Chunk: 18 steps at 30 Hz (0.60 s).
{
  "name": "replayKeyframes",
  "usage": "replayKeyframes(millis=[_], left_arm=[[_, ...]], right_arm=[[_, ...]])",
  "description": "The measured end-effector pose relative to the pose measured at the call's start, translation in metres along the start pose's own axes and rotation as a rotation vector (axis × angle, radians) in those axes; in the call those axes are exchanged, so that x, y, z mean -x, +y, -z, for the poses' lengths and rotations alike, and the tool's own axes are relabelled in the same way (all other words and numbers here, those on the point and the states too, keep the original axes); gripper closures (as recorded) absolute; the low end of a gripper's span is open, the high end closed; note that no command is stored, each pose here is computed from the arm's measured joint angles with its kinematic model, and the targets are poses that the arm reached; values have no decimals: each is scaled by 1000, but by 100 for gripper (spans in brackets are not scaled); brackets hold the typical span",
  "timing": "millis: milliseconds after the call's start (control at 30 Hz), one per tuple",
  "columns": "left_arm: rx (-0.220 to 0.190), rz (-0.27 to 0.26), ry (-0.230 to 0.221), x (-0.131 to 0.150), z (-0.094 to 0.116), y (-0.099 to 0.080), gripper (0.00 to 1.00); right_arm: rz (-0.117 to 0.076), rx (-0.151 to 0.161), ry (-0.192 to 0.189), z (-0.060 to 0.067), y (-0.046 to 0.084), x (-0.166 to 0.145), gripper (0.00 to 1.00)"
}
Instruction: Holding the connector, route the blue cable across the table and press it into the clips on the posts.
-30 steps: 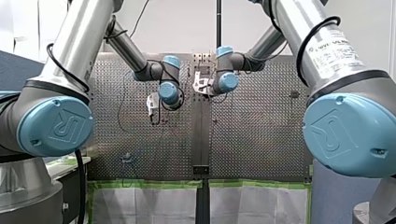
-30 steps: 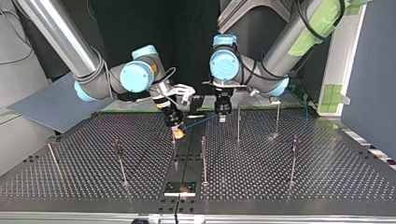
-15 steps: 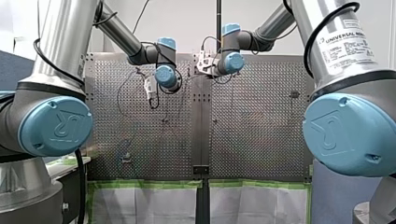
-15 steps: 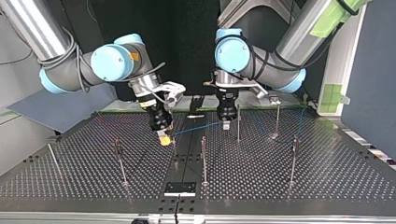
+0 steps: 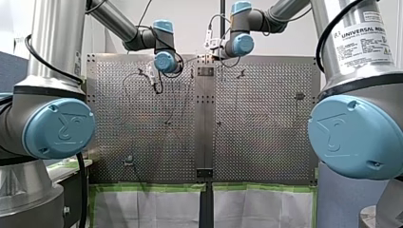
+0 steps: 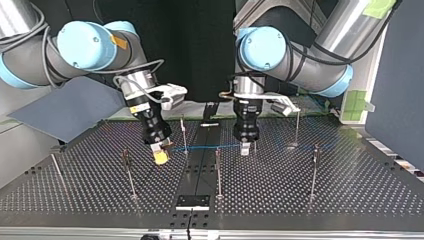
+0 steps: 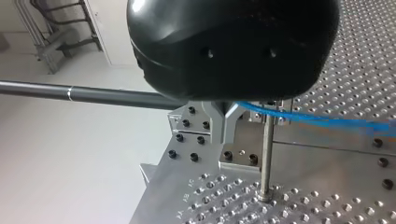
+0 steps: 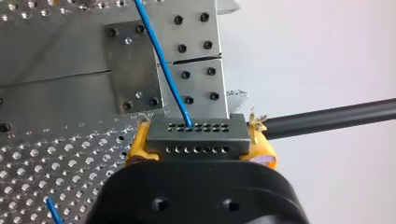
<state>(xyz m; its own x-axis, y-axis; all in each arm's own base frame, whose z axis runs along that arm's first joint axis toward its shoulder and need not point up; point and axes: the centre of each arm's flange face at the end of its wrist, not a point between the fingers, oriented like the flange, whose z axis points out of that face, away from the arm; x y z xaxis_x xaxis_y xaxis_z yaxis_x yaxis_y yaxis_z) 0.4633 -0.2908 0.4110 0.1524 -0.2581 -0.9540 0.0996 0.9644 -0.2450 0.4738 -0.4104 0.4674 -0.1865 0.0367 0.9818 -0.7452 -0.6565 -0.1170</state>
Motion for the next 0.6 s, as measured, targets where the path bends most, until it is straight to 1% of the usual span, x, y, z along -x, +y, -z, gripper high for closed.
replayKeyframes(millis=[133, 267, 400, 600], left_arm=[[-26, -4, 37, -17, -7, -1, 100], [-27, -12, 70, -37, -13, 1, 100], [-27, -8, 61, -42, -19, 4, 100], [-29, 3, 29, -38, -27, 7, 100]], right_arm=[[-4, -3, -21, -5, 3, 13, 100], [-6, 0, -49, -10, 7, 32, 100], [-8, 2, -61, -13, 11, 41, 100], [-10, 1, -76, -18, 20, 54, 100]])
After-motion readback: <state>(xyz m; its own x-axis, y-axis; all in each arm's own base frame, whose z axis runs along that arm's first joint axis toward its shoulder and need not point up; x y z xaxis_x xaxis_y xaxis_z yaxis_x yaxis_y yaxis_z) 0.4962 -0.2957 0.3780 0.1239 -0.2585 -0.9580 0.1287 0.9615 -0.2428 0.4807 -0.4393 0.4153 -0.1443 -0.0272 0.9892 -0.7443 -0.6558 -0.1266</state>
